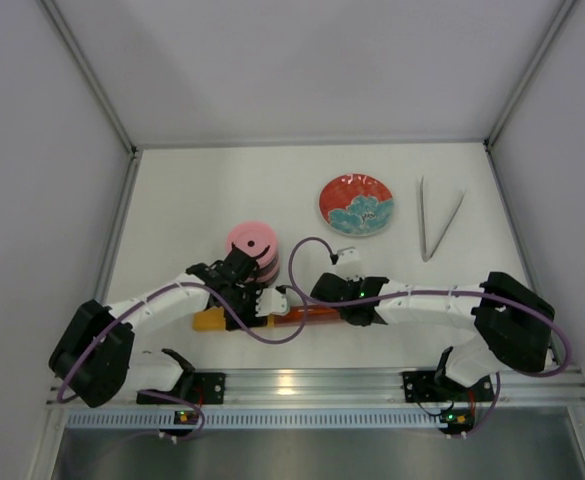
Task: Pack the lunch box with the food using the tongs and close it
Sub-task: Close the cover of the utensil box.
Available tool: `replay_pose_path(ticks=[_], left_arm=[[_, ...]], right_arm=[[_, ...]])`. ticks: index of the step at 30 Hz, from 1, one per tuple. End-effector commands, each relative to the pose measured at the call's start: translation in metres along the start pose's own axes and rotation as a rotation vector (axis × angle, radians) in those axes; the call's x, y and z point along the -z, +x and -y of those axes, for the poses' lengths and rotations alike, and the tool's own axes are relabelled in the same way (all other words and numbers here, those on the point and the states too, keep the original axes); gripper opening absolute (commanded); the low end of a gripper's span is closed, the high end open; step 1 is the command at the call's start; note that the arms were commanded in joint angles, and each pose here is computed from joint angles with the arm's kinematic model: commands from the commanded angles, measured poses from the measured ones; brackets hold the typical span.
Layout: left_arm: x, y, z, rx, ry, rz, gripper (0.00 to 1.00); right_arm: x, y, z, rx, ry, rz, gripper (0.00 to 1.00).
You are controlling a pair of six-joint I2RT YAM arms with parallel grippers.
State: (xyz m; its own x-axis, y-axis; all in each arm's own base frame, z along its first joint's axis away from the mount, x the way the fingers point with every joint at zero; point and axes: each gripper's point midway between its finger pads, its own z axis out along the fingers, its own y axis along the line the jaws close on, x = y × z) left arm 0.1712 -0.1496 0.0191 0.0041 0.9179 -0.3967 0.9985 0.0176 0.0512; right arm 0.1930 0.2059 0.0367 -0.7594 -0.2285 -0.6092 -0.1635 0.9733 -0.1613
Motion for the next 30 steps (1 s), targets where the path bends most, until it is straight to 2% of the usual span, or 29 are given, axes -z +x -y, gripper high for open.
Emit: replay_pose_path(ticks=[1, 15, 22, 25, 30], left_arm=[[0.000, -0.031, -0.008, -0.004, -0.002, 0.100, 0.05], [0.012, -0.059, -0.003, 0.080, 0.051, 0.192, 0.05], [0.009, -0.049, 0.011, 0.116, 0.085, 0.176, 0.03], [0.008, -0.053, 0.012, 0.137, 0.096, 0.192, 0.03], [0.013, -0.069, -0.007, 0.139, 0.044, 0.227, 0.02]], right_arm=[[0.015, -0.027, -0.026, -0.101, -0.103, 0.083, 0.00], [0.021, -0.035, -0.031, -0.174, -0.142, 0.136, 0.00], [0.018, -0.017, -0.015, -0.258, -0.174, 0.164, 0.00], [0.016, -0.011, -0.016, -0.248, -0.186, 0.160, 0.00], [0.018, -0.021, -0.033, -0.179, -0.192, 0.161, 0.00]])
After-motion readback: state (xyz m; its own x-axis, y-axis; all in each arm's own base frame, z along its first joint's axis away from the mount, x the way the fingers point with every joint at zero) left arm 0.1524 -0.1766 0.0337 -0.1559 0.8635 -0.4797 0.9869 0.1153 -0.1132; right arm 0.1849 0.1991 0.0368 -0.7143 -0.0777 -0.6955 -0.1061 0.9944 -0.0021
